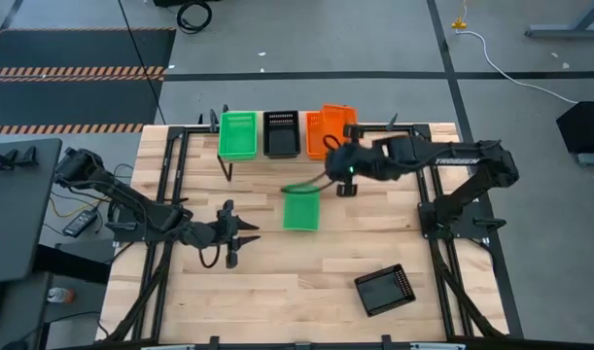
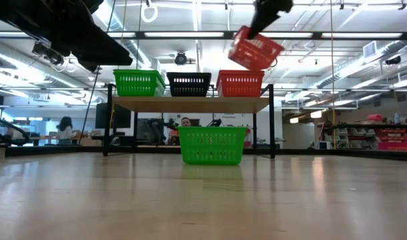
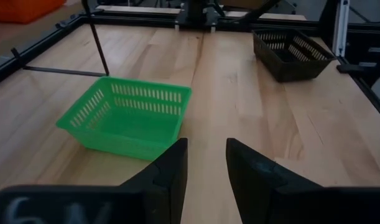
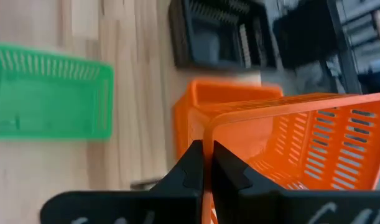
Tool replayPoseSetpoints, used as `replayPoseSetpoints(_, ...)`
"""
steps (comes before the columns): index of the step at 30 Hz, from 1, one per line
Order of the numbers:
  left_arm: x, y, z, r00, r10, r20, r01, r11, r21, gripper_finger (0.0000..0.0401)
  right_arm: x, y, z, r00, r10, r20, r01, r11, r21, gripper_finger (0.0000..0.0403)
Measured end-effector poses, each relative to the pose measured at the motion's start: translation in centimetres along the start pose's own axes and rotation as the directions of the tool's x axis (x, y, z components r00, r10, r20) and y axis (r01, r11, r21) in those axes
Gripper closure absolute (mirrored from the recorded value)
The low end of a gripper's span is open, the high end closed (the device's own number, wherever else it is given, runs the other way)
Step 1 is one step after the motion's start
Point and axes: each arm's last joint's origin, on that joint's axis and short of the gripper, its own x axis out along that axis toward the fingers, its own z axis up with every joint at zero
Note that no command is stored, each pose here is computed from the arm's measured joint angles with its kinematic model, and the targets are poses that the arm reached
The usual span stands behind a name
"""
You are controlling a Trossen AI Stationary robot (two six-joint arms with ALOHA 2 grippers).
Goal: Stack baskets on shelf by color
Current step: Stack the orange bin on top of the orange bin on the shelf
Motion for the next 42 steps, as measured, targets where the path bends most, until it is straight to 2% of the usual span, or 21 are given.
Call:
replayPoseSetpoints(8, 0.0, 0.1, 0.0, 1.000, 0.008, 0.001, -0.008, 1.000, -0.021, 0.0284, 1.7, -3.2, 0.6, 0.995, -0.035, 0.090, 0.038, 0.999, -0.035, 0.0387)
replayPoseSetpoints(12, 0.1, 0.2, 0.0, 1.000, 0.028, 0.005, -0.027, 0.999, -0.026, 0.0284, 2.3, -4.1, 0.3, 0.993, 0.038, 0.109, -0.039, 0.999, 0.009, 0.0386)
replayPoseSetpoints(18, 0.0, 0.3, -0.1, 0.999, 0.049, -0.002, -0.049, 0.999, -0.011, 0.0284, 2.6, -4.4, -0.3, 0.996, 0.056, 0.071, -0.060, 0.996, 0.064, 0.0386)
replayPoseSetpoints(21, 0.0, 0.3, -0.1, 0.998, 0.063, 0.002, -0.063, 0.998, -0.008, 0.0284, 2.7, -4.3, -0.4, 0.992, 0.107, 0.071, -0.114, 0.989, 0.096, 0.0386)
replayPoseSetpoints(25, 0.0, 0.3, -0.2, 0.998, 0.068, -0.006, -0.068, 0.997, 0.035, 0.0284, 2.8, -4.2, -0.4, 0.990, 0.125, 0.067, -0.132, 0.986, 0.100, 0.0381)
replayPoseSetpoints(34, 0.0, 0.4, -0.3, 0.997, 0.078, -0.014, -0.077, 0.996, 0.048, 0.0284, 3.2, -5.1, -0.5, 0.992, 0.098, 0.077, -0.110, 0.978, 0.175, 0.0349)
replayPoseSetpoints(42, 0.0, 0.4, -0.3, 0.997, 0.078, -0.014, -0.077, 0.996, 0.049, 0.0284, 3.3, -5.2, -0.7, 0.990, 0.121, 0.078, -0.135, 0.967, 0.218, 0.0300)
